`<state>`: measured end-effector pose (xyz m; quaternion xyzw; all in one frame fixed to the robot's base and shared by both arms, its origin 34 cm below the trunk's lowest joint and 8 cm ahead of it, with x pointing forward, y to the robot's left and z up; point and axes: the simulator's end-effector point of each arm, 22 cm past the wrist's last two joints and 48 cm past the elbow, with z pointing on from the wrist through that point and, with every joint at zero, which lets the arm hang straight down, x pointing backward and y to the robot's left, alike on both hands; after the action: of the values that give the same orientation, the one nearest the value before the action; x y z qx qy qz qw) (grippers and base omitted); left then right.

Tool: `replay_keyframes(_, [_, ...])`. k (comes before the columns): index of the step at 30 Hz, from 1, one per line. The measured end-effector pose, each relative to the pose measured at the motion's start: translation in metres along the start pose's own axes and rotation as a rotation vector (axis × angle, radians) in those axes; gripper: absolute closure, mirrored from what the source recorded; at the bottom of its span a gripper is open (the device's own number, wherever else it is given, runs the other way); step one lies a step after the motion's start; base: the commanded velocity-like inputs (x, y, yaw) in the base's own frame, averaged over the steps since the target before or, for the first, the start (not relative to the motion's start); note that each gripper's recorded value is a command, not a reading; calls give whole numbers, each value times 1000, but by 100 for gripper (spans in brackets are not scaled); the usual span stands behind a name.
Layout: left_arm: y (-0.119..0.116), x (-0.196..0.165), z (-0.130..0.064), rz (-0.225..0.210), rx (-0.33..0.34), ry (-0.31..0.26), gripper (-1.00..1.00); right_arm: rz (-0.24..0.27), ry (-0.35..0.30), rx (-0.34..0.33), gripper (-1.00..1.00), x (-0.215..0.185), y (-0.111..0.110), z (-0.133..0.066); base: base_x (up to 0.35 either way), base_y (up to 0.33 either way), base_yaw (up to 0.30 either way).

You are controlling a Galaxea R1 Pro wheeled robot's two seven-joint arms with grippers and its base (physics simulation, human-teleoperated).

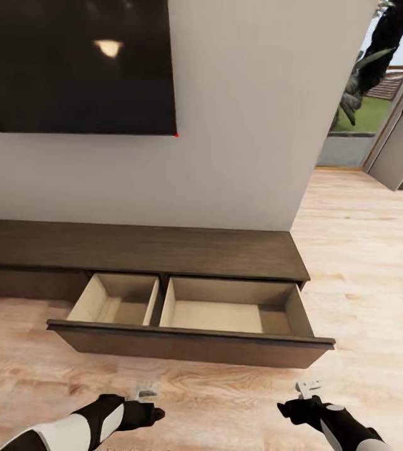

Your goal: Place each of the two pumpkins and all three candles from the living room inside a cabinet in the living room (use any cabinet), then make sure every cabinet is closed, and position the cauldron so it is next to a table in the living room.

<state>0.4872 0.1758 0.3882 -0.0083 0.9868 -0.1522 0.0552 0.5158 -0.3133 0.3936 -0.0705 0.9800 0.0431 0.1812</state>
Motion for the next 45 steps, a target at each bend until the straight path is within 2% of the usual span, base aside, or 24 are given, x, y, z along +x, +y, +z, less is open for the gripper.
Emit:
replay_keyframes(4, [16,35,-3,-11,-28,12,-100,8,25,-23,-100,11,15,-4,0,0,288])
replay_keyframes(7, [53,56,-11,5,-96,-71,-100,5,8,-41,-100,14,29,-7,0,0,288])
replay_keyframes(9, [64,61,-15,10,-140,-109,-100,6,2,-45,-100,20,38,-9,0,0,288])
replay_keyframes(12, [74,70,-22,8,-196,-124,-100,14,-4,-36,-100,28,54,-11,0,0,288])
replay_keyframes(14, [81,75,-27,2,-230,-128,-100,16,-11,-3,-100,34,58,-14,0,0,288])
replay_keyframes(15, [83,76,-29,-2,-240,-132,-100,16,-12,14,-100,38,61,-16,0,0,288])
replay_keyframes(18, [92,79,-37,-81,-268,-154,-100,23,-23,46,-100,46,80,-20,0,0,288])
replay_keyframes(21, [95,78,-44,-130,-278,-172,-100,26,-29,49,-100,53,87,-26,0,0,288])
replay_keyframes(24, [94,78,-50,-140,-281,-175,-100,27,-41,49,-100,50,88,-32,0,0,288])
replay_keyframes(41, [92,82,-79,-150,-295,-163,-100,28,-54,52,-100,36,89,-59,0,0,287])
replay_keyframes(45, [90,81,-86,-150,-295,-163,-100,28,-53,57,-100,33,86,-66,0,0,91])
